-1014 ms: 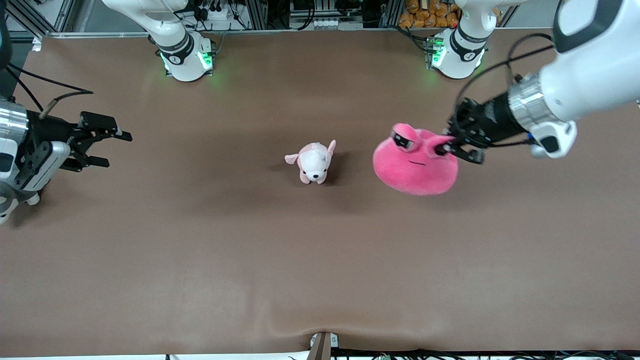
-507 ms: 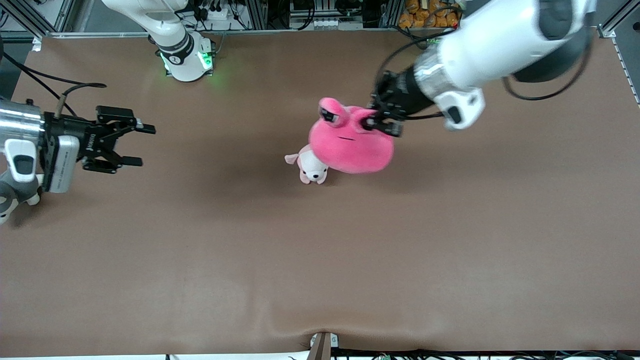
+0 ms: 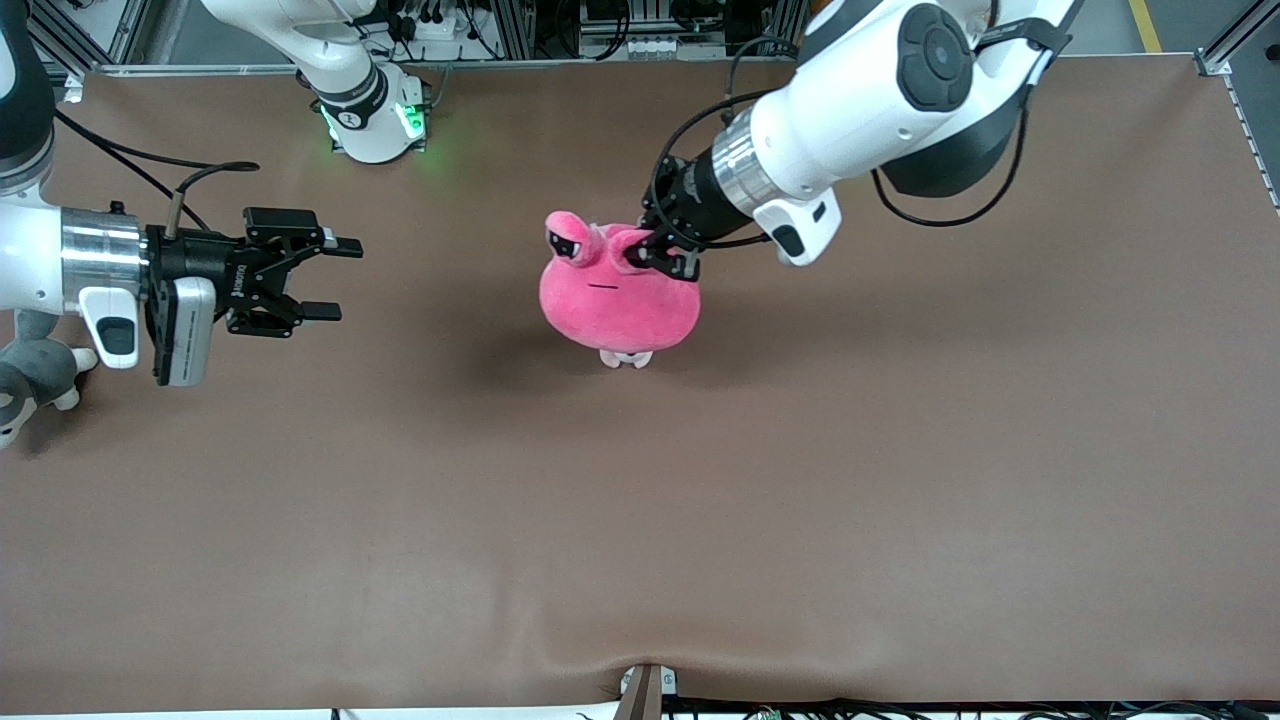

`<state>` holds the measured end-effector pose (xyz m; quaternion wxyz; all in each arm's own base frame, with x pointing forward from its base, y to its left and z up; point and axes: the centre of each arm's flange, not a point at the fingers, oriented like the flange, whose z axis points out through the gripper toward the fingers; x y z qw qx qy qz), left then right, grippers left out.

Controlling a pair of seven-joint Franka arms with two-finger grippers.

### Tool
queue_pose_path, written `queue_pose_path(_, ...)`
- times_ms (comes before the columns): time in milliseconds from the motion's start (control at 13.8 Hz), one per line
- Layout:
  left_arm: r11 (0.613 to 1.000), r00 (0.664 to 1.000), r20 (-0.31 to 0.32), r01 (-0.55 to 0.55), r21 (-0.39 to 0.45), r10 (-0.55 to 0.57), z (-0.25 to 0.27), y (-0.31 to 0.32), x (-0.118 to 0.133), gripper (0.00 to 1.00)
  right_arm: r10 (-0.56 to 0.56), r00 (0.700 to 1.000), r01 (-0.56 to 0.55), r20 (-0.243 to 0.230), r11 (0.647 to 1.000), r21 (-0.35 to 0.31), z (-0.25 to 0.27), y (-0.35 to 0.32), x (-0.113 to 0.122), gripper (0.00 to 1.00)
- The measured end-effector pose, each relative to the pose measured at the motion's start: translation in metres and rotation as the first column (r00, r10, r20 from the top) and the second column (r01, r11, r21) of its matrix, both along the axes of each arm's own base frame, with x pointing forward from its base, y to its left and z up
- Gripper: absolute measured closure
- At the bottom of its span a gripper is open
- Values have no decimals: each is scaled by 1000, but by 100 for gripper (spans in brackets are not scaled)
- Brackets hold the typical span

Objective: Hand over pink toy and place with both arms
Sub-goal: 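Lift the pink plush with the left gripper while the right gripper approaches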

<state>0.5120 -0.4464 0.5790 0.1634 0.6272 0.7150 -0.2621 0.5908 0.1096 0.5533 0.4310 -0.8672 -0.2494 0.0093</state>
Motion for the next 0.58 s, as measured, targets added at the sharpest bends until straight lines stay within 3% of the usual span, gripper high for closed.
queue_pose_path(145,999,1000,-3,-22,-26,22,1,-15,-2,89,71,996,-72,54,997,22,3,20,-4,0)
queue_pose_path(362,994,996,-7,-85,-75,85,-9,-36,1,89,203,967,-213,155,975,55,5,59,-13,0)
queue_pose_path(579,984,990,-25,-143,-105,142,-23,-50,5,89,266,946,-280,185,958,58,5,89,-21,0)
